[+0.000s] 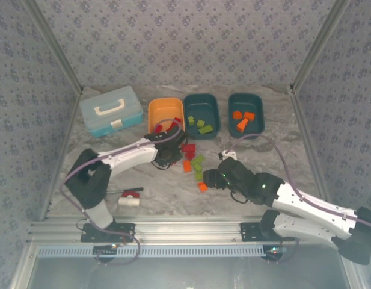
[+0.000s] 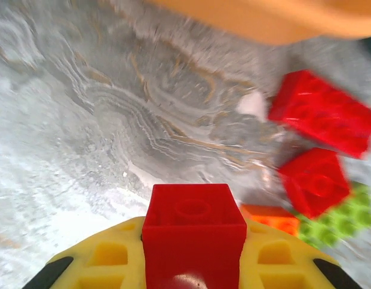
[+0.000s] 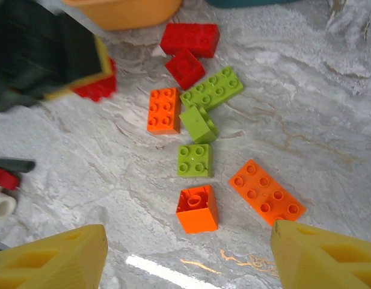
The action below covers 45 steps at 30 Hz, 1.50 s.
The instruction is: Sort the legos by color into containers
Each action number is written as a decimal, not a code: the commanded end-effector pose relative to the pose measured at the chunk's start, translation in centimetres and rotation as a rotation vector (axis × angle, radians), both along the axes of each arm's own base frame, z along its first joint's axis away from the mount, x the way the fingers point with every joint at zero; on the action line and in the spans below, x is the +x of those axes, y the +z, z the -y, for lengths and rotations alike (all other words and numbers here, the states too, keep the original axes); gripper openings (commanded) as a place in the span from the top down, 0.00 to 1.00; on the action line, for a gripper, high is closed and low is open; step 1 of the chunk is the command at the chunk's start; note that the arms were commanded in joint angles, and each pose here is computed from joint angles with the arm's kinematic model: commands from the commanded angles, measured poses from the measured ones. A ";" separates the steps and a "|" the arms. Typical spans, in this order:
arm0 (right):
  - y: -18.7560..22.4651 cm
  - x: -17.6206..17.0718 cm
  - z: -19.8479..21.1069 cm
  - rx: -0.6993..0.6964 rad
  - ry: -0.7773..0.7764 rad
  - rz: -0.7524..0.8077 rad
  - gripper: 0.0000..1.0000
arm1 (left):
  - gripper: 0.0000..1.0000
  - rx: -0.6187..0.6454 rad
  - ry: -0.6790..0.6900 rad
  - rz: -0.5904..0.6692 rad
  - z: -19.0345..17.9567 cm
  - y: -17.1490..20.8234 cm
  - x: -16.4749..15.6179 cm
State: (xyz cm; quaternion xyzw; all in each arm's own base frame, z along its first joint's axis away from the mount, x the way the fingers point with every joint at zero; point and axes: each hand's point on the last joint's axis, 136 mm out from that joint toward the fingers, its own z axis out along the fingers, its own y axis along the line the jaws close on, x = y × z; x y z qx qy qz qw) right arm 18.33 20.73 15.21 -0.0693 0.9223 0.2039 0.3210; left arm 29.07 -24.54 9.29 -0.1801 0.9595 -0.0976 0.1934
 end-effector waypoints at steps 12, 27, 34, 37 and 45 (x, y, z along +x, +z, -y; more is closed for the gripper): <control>-1.9 0.7 -3.9 -0.016 0.025 -0.092 0.28 | 0.83 0.017 -0.087 0.098 -5.1 6.5 16.7; -7.7 0.3 -4.5 -0.207 0.034 -0.253 0.27 | 0.76 0.070 -0.166 -0.005 -3.6 -0.8 23.1; -9.9 0.9 -5.0 -0.320 0.036 -0.299 0.29 | 0.75 0.080 -0.159 -0.026 -3.9 -1.5 23.1; -10.7 1.0 -5.0 -0.344 0.035 -0.310 0.29 | 0.72 0.080 -0.170 -0.039 -3.8 -1.9 23.0; -12.1 0.9 -4.8 -0.413 0.035 -0.320 0.31 | 0.49 0.046 -0.207 -0.001 -2.9 0.3 22.4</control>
